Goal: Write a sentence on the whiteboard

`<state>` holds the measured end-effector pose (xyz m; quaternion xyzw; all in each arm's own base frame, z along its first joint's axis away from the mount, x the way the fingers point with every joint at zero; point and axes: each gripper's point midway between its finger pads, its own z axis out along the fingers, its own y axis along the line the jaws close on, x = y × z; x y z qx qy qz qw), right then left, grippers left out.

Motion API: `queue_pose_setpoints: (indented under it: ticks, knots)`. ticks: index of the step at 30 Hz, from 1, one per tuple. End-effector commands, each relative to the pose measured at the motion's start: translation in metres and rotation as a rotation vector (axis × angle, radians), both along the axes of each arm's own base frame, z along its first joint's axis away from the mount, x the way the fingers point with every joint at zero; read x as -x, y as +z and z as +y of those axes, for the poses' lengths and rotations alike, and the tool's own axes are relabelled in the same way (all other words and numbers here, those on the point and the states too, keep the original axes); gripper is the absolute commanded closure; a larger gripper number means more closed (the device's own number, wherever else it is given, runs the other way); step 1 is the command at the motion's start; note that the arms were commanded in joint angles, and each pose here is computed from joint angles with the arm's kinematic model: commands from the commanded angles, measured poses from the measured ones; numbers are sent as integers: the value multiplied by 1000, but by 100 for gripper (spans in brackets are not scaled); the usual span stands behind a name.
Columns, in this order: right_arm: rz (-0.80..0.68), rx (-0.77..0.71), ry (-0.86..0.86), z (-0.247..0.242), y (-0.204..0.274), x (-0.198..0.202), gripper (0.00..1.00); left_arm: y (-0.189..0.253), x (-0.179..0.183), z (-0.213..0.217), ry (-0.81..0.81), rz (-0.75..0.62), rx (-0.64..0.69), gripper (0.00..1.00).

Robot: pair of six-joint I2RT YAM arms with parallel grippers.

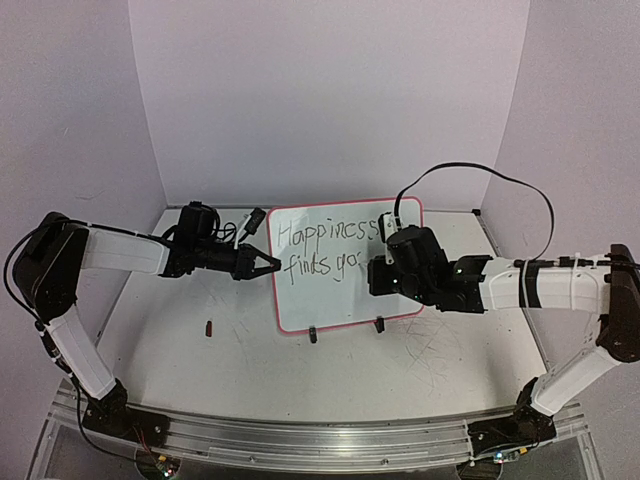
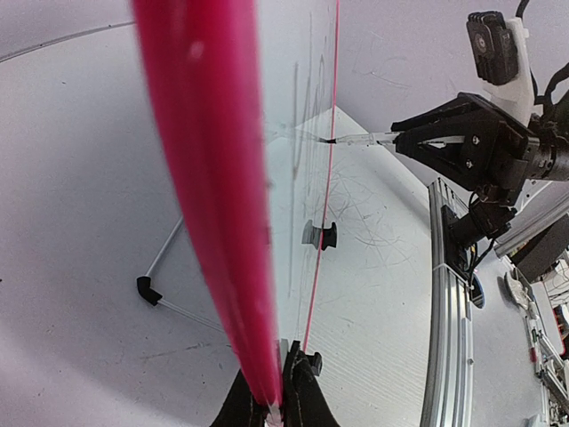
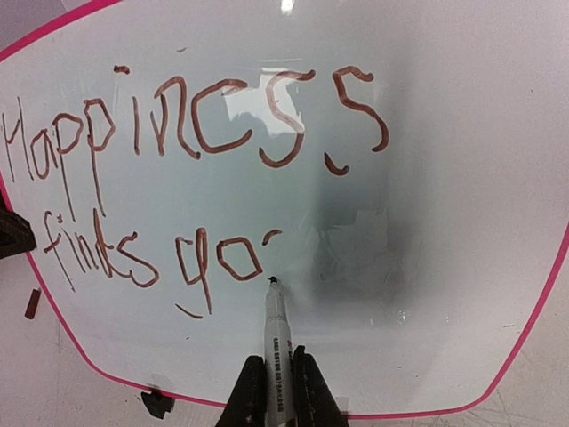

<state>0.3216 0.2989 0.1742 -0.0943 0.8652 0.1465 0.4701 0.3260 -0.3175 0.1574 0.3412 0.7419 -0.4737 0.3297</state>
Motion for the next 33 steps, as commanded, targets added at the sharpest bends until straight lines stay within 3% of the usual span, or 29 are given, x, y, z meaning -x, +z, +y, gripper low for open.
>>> queue_pose_setpoints:
  ticks: [1, 8, 33]
  knots:
    - [-89, -68, -19, 2, 45, -7, 100, -32, -14, 9, 89, -6, -130, 100]
    - [-118, -75, -34, 1, 57, -14, 100, -33, -13, 10, 90, -6, -132, 100]
    - [-54, -12, -29, 0, 20, -15, 100, -32, -14, 10, 89, -11, -131, 100]
